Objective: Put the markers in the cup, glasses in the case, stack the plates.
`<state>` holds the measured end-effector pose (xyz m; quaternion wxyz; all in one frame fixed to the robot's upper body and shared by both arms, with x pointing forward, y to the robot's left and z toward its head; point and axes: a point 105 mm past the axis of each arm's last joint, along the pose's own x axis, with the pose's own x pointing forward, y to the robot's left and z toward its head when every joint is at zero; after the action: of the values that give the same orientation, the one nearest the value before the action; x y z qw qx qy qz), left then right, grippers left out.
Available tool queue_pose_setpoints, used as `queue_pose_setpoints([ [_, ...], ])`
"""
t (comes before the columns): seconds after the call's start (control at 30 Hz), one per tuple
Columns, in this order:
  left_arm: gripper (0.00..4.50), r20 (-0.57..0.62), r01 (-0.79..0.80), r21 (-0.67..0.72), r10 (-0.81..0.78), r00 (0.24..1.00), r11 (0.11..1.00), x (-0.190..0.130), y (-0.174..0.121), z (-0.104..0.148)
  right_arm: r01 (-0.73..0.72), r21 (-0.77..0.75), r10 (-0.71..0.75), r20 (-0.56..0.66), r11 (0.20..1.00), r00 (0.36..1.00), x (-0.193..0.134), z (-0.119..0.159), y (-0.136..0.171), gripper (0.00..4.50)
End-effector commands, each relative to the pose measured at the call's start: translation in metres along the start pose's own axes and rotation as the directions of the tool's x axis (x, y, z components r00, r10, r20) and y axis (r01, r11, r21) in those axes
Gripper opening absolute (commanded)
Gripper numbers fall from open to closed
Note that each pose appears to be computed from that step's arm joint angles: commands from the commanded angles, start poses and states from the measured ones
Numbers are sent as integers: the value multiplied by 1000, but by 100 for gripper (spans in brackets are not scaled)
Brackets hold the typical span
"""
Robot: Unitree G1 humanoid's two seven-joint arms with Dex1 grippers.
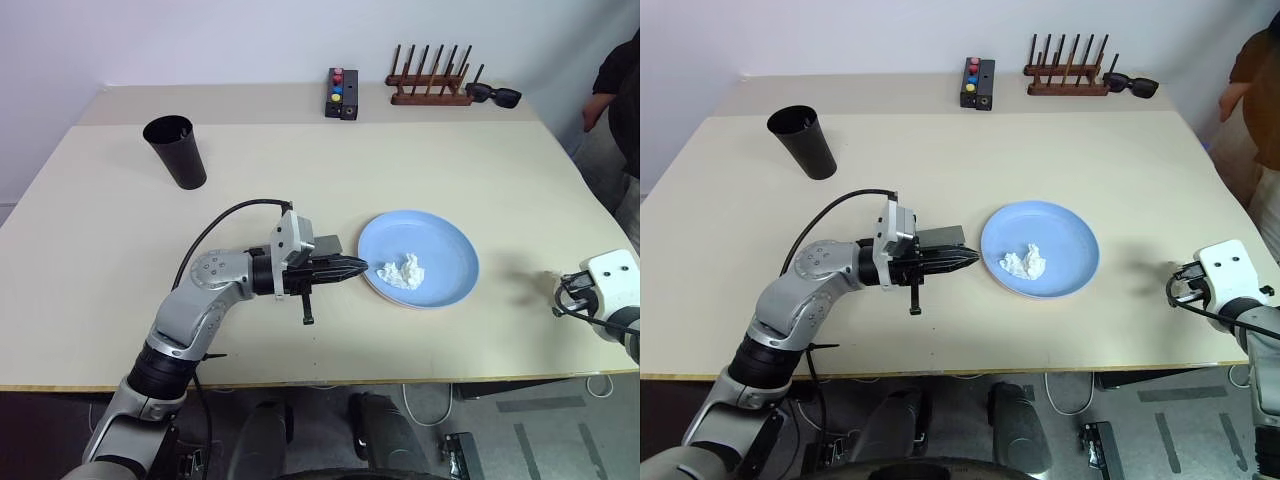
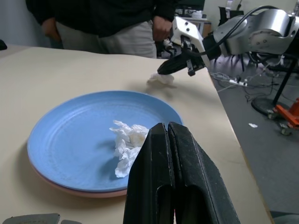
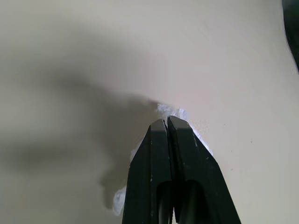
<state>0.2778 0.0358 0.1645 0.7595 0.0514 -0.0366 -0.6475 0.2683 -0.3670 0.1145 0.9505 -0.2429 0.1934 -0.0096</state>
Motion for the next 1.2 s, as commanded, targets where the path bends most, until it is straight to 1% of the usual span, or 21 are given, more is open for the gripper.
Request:
queue_pose_setpoints([
  [0.03,0,19,-20,44,19,1000,999,-5,7,11,34,-11,-33,35,999,999,-4,15,-13,25],
  [0.1,0,19,-18,45,17,1000,999,-5,6,11,50,2,-50,19,999,999,-4,10,-16,80],
  [0.13,0,20,-17,46,16,1000,999,-4,5,12,58,6,-58,11,998,998,-3,7,-16,122],
  [0.2,0,23,-13,46,12,1000,999,-3,4,14,70,32,-70,-10,997,997,0,1,-17,230],
  [0.23,0,24,-12,45,11,1000,999,-2,3,15,74,54,-73,-24,996,997,1,-3,-16,269],
  [0.27,0,26,-10,45,9,1000,999,-2,2,16,73,81,-69,-42,994,997,3,-9,-16,317],
  [0.37,0,28,-13,44,11,1000,999,-2,2,18,74,139,-62,-92,988,994,5,-23,-14,317],
  [0.47,0,21,-25,42,25,999,999,-5,5,17,81,180,-61,-113,980,992,6,-29,-13,317],
  [0.57,0,10,-40,41,39,999,998,-9,7,13,81,195,-59,-114,977,992,6,-30,-12,236],
  [0.7,0,7,-49,40,48,999,998,-11,9,12,72,198,-56,-84,978,995,7,-22,-11,38],
  [0.73,0,6,-53,42,53,999,998,-12,9,11,75,192,-61,-78,979,995,7,-20,-11,9],
  [0.77,0,4,-62,44,62,998,997,-13,11,11,81,175,-71,-62,981,996,6,-15,-12,9],
  [0.87,0,-2,-119,65,120,993,991,-21,22,11,46,89,-52,65,995,997,5,18,-9,9],
  [0.93,0,-16,-165,78,166,986,983,-32,32,11,-64,36,55,206,997,977,2,57,12,9],
  [0.97,0,-27,-190,86,193,981,978,-39,38,11,-146,4,139,280,989,950,-2,79,29,9],
  [1.0,0,-36,-208,92,212,977,974,-45,42,11,-213,-27,210,328,977,921,-6,94,44,9],
  [1.1,0,-55,-232,106,239,970,967,-55,48,8,-341,-90,349,374,936,859,-13,114,74,9],
  [1.13,0,-62,-242,111,250,966,964,-59,50,8,-380,-110,392,376,918,839,-14,119,86,9],
  [1.17,0,-70,-257,116,266,961,959,-64,52,7,-425,-153,451,360,892,817,-12,121,104,9],
  [1.2,0,-74,-266,118,276,958,957,-67,53,6,-450,-181,485,345,875,804,-10,122,116,9],
])
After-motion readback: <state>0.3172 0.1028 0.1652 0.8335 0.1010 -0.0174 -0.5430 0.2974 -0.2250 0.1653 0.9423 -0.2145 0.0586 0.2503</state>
